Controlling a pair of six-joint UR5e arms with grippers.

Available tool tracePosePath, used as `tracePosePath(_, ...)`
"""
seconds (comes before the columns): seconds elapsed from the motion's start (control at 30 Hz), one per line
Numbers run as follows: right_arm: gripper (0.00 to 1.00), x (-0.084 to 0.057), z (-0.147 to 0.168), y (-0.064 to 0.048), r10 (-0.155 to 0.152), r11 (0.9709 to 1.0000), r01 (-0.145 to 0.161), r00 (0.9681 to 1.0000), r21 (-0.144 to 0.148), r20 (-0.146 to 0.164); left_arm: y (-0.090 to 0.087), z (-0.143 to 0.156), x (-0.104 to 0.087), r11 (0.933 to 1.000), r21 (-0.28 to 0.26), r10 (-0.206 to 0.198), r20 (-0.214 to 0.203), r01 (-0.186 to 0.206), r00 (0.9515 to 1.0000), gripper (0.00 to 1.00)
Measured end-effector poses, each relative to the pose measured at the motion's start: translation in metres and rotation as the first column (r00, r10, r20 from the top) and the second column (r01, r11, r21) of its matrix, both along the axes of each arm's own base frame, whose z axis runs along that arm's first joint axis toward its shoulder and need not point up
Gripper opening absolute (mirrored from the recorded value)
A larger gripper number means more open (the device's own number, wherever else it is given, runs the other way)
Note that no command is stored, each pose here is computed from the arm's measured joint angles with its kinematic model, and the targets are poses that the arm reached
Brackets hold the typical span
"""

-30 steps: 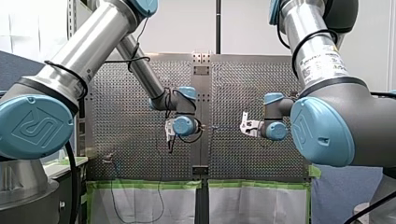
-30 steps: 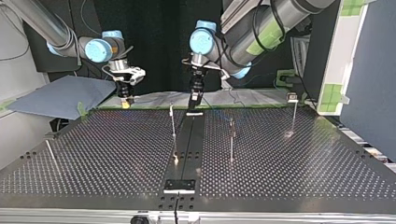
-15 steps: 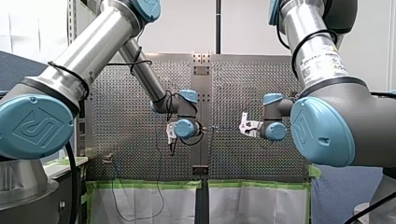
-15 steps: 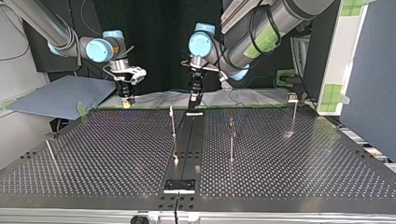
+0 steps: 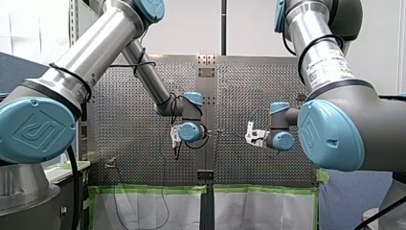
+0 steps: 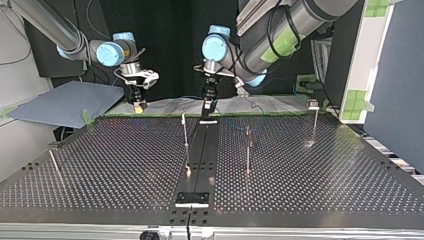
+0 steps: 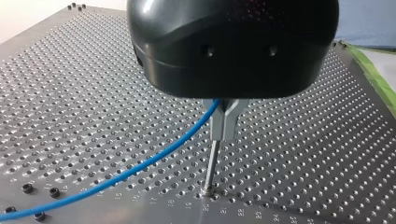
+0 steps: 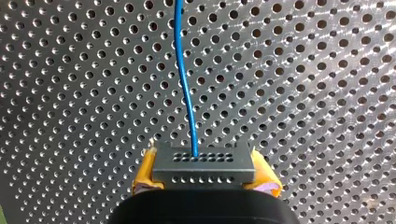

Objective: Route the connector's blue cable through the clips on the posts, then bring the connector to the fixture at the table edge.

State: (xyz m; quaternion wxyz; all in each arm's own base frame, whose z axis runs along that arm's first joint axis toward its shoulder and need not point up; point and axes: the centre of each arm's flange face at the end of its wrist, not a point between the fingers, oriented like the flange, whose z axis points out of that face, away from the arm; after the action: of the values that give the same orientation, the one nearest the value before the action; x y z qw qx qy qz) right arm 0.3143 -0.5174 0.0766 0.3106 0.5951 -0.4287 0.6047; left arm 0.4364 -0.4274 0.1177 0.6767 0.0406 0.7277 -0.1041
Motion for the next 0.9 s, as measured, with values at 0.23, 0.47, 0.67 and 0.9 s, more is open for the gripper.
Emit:
tracePosePath(0.23, 0.02, -0.001, 0.002, -0.004, -0.004, 0.9999, 0.004, 0.9999, -0.011, 0.013, -0.001, 0.002, 0.002, 1.0000, -0.005, 0.000, 0.008, 0.000, 1.0000, 0.00)
tracePosePath(0.47, 0.02, -0.001, 0.007, -0.011, -0.006, 0.9995, 0.006, 0.9996, -0.031, 0.028, -0.005, 0.007, 0.009, 0.9999, -0.015, 0.001, 0.021, -0.001, 0.9998, 0.00)
tracePosePath(0.67, 0.02, -0.001, 0.007, -0.012, -0.006, 0.9995, 0.007, 0.9996, -0.032, 0.029, -0.006, -0.006, 0.013, 1.0000, -0.006, 0.005, 0.001, -0.005, 1.0000, 0.00)
tracePosePath(0.9, 0.02, -0.002, 0.009, -0.014, -0.008, 0.9993, 0.009, 0.9995, -0.036, 0.031, -0.007, -0.004, 0.019, 0.9998, -0.016, 0.011, 0.006, -0.011, 0.9999, 0.00)
